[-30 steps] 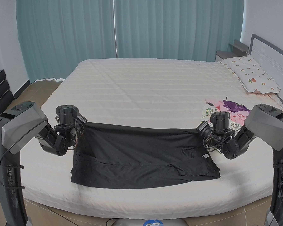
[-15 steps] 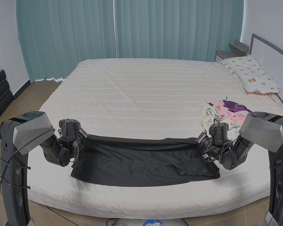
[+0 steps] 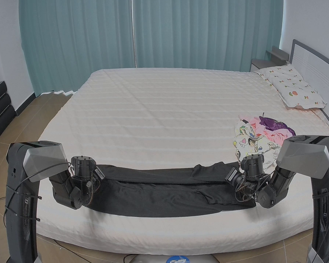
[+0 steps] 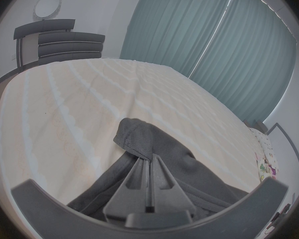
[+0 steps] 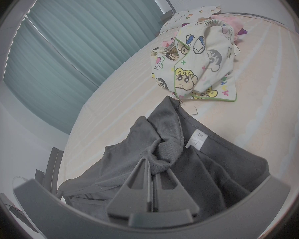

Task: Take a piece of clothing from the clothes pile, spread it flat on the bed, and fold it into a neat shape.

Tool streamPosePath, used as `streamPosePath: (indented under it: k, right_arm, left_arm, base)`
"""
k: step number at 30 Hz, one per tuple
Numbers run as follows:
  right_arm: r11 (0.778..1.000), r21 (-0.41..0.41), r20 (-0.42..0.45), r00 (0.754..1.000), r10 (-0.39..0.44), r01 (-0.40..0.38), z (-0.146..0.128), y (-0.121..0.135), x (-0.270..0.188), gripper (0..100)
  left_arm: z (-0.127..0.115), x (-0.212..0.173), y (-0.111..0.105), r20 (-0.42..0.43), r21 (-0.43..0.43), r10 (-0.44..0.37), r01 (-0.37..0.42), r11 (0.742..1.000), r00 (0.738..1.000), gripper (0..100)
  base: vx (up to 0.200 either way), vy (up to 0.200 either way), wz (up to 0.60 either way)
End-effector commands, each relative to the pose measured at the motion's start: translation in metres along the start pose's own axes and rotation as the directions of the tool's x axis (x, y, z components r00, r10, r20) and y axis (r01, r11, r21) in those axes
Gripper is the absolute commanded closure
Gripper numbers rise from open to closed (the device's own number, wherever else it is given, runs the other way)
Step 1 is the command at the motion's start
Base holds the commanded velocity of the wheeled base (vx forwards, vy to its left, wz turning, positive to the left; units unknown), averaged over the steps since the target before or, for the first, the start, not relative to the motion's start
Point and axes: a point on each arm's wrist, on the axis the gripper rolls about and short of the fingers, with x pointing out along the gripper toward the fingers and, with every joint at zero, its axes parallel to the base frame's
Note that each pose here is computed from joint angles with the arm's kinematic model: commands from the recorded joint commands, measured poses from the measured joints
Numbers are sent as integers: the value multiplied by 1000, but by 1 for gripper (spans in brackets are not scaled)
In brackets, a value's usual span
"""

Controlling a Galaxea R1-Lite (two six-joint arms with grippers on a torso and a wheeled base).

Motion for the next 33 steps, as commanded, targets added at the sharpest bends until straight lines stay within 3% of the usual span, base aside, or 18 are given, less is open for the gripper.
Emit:
streamPosePath:
  k: [1,2,13,16,23,29,33]
  right_arm:
    - [1000,-3,-15,1000,-8,8,-2,-3,-1,0]
    - [1000,-5,-22,1000,-14,14,-4,-5,-2,0]
    - [1000,13,-11,1000,-18,18,4,-8,-13,0]
    - [999,33,2,1000,-3,3,18,-8,-34,0]
    - [997,71,-24,1000,5,-3,11,-20,-60,0]
    - [996,83,-42,999,26,-23,8,-31,-66,0]
    - [996,92,-56,998,14,-9,6,-35,-67,0]
  left_arm:
    - [-9,-1,2,-25,14,8,-8,1000,1000,100]
    - [-13,-4,3,-37,22,13,-12,1000,999,0]
    - [-17,-17,9,-59,41,46,-44,998,997,0]
    - [0,-47,12,-61,22,42,-40,999,997,0]
    - [16,-85,25,-115,-6,1,-2,1000,993,0]
    - [7,-108,48,-261,-23,-18,12,1000,965,0]
    - [1,-102,54,-303,-27,-15,7,1000,953,0]
  base:
    - [0,0,0]
    - [0,0,0]
    - [0,0,0]
    - [0,0,0]
    - [0,0,0]
    - [0,0,0]
    - [0,0,0]
